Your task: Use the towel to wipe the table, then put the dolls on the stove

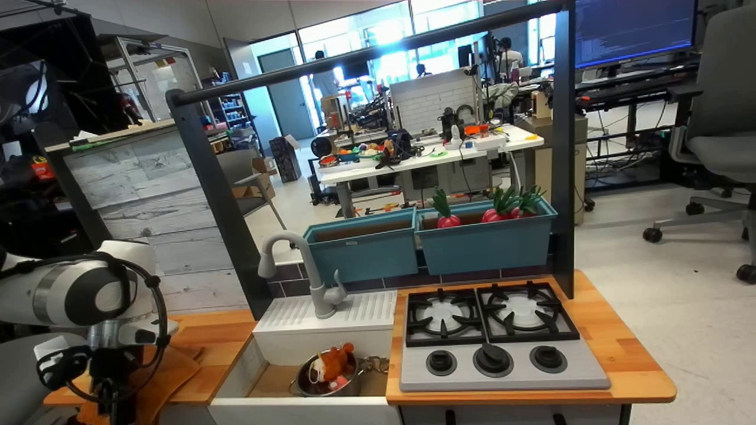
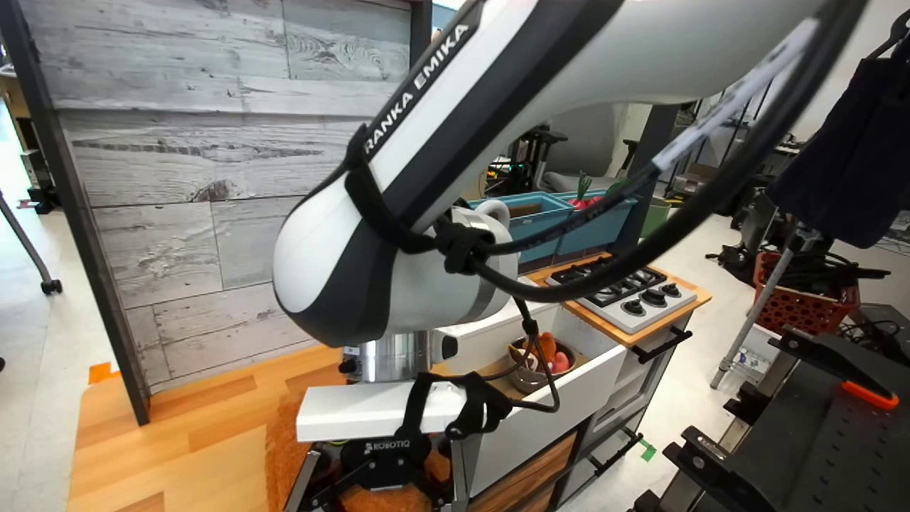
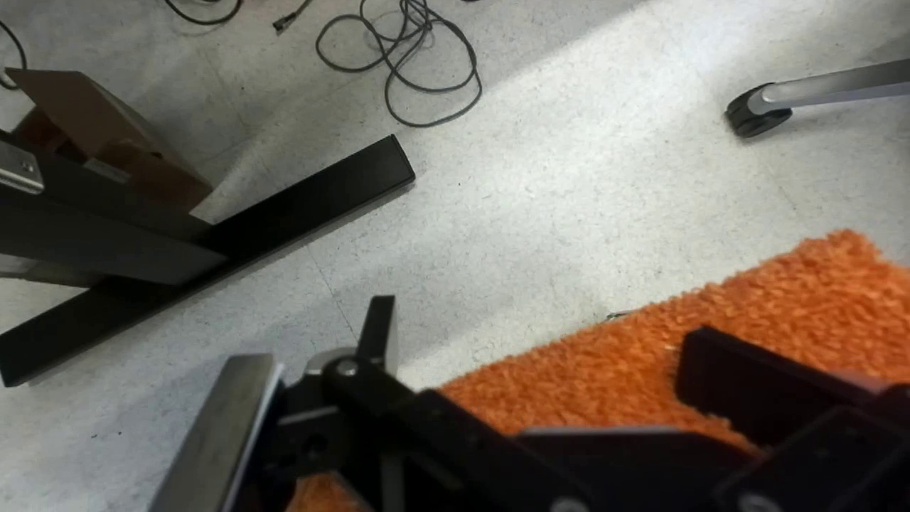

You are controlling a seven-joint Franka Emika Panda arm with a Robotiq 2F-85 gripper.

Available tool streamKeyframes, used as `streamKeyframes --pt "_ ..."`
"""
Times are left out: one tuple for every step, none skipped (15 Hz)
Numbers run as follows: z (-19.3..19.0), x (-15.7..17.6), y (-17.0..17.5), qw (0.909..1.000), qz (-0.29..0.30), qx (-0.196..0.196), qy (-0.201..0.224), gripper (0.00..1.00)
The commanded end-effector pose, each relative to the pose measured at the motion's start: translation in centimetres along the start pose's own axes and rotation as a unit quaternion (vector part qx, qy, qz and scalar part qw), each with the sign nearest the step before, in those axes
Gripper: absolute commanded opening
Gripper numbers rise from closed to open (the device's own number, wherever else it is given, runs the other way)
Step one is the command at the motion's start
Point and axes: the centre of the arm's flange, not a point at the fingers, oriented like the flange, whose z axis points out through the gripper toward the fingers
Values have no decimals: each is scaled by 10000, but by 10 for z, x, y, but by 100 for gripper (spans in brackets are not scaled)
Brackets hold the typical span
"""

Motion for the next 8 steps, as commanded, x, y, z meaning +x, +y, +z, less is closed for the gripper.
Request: streamKeyframes --pt "-51 -7 15 9964 21 486 692 100" --pt "-63 -11 16 9953 15 572 778 100" --pt "-78 -13 16 9935 17 653 930 100" --pt "-95 -11 15 9896 25 806 1191 100" --pt "-114 -9 15 9845 45 965 1462 100" --pt "-131 -8 16 9782 59 1124 1745 100" --pt "-148 -7 18 9708 67 1296 2018 100" --pt "-161 -7 19 9622 75 1463 2298 100"
